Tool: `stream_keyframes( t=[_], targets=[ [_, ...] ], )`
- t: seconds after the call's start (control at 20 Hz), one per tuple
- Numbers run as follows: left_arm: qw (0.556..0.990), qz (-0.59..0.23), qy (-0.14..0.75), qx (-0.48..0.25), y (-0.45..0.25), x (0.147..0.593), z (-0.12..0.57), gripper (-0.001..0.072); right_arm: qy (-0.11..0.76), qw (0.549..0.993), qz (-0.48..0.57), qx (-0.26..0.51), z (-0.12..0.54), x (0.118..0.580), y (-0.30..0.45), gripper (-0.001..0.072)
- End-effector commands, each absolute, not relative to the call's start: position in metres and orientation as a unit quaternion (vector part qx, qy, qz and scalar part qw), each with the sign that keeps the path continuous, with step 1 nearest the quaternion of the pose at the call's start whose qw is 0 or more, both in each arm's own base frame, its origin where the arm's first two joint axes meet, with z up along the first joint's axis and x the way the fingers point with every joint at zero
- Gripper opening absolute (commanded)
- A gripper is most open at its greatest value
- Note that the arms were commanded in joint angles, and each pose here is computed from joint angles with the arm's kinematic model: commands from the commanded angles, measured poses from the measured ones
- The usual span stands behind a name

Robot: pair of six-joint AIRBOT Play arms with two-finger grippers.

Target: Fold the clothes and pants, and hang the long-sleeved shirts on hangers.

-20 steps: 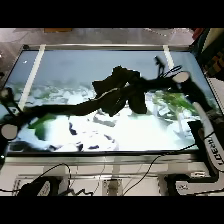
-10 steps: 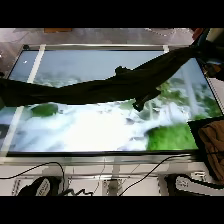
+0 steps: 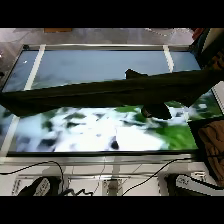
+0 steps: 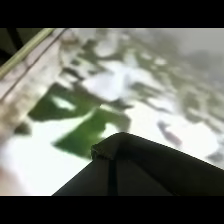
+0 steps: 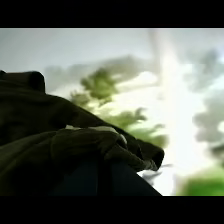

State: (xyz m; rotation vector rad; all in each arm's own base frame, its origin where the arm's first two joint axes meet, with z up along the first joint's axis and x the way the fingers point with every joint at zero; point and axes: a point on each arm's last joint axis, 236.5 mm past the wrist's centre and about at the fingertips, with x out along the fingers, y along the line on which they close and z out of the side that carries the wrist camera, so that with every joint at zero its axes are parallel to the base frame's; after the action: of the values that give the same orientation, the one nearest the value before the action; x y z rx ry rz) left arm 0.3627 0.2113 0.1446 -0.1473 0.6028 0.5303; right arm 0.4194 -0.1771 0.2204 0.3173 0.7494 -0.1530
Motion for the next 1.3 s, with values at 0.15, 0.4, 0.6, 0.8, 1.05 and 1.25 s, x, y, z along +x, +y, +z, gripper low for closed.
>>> stream_keyframes(
  t=[0.15,0.4,0.6,0.8,1.05,1.25],
  targets=[
    [0.862,0.207,0.462,-0.004,0.207,0.329,0.073,0.0017,0.427,0.890,-0.088,0.131,0.196,0.391,-0.186,0.0027],
    [0.842,0.148,0.515,0.060,0.205,0.330,0.044,0.0017,0.500,0.853,-0.057,0.135,0.134,0.362,-0.166,0.0026],
    [0.834,0.114,0.529,0.109,0.204,0.331,0.039,0.0017,0.598,0.790,-0.037,0.133,0.087,0.298,-0.142,0.0026],
    [0.785,0.049,0.594,0.168,0.199,0.300,0.025,0.0017,0.690,0.712,-0.033,0.128,0.065,0.235,-0.129,0.0026],
    [0.732,0.004,0.667,0.143,0.197,0.245,-0.001,0.0017,0.750,0.646,-0.003,0.139,0.035,0.193,-0.111,0.0026],
    [0.691,-0.050,0.709,0.134,0.190,0.203,-0.028,0.0016,0.782,0.607,0.038,0.138,0.025,0.169,-0.097,0.0026]
  ],
)
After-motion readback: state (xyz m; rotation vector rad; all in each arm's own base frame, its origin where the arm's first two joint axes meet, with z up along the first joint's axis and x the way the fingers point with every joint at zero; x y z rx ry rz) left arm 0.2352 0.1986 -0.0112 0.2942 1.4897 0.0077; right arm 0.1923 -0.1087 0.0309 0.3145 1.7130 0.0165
